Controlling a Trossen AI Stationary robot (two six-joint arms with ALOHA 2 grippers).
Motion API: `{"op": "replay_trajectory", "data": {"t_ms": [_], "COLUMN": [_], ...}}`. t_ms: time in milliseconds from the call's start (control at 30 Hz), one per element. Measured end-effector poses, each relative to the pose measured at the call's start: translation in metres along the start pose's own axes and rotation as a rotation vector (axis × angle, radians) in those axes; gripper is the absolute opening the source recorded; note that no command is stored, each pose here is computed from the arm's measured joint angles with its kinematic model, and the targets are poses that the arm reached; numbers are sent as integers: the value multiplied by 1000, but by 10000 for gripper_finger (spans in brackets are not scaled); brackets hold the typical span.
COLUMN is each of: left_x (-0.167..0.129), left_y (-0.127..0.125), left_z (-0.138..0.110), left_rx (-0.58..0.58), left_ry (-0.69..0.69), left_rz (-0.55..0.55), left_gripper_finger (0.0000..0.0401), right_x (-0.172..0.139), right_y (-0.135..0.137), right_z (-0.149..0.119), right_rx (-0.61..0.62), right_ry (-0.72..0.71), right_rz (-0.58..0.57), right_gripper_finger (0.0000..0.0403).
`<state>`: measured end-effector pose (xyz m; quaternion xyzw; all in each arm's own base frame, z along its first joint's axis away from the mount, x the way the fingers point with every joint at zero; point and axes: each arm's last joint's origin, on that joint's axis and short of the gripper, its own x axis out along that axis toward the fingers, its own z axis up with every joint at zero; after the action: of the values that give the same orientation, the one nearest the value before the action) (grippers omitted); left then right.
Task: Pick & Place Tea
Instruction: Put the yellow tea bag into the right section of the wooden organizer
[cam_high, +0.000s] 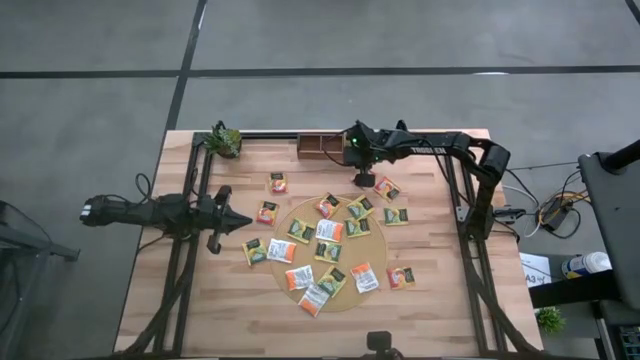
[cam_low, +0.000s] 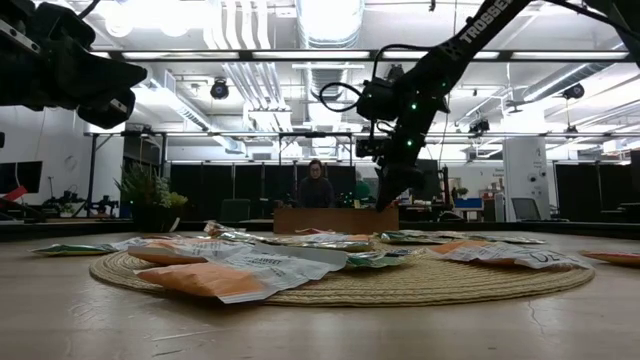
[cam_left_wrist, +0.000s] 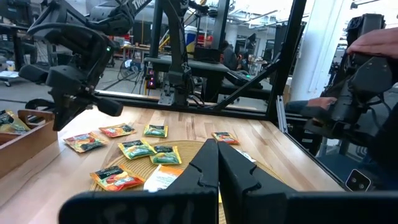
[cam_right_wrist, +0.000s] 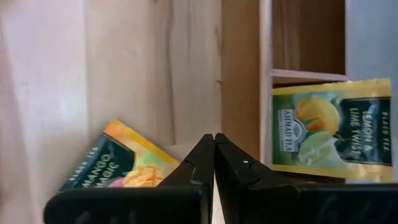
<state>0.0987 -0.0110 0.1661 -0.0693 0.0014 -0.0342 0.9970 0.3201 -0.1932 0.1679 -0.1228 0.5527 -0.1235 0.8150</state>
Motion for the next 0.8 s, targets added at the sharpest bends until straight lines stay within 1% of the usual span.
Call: {"op": "replay_trajectory", "data": {"t_ms": [300, 433, 567, 800], "left_x": [0, 0, 0, 0], "left_y": [0, 0, 0, 0], "left_z": [0, 0, 0, 0], "left_rx": [0, 0, 0, 0], "left_ry": [0, 0, 0, 0], "left_rz": [0, -1, 0, 0], "left_gripper_finger": [0, 0, 0, 0], "right_x": [6, 8, 8, 7], "right_y": [-1, -1, -4, -5], "right_z": [-9, -10, -7, -6], "right_rx": [19, 23, 25, 25], "right_ry": [35, 30, 13, -1], "right_rz": [-65, -83, -129, -141], "right_gripper_finger": [8, 8, 8, 8]}}
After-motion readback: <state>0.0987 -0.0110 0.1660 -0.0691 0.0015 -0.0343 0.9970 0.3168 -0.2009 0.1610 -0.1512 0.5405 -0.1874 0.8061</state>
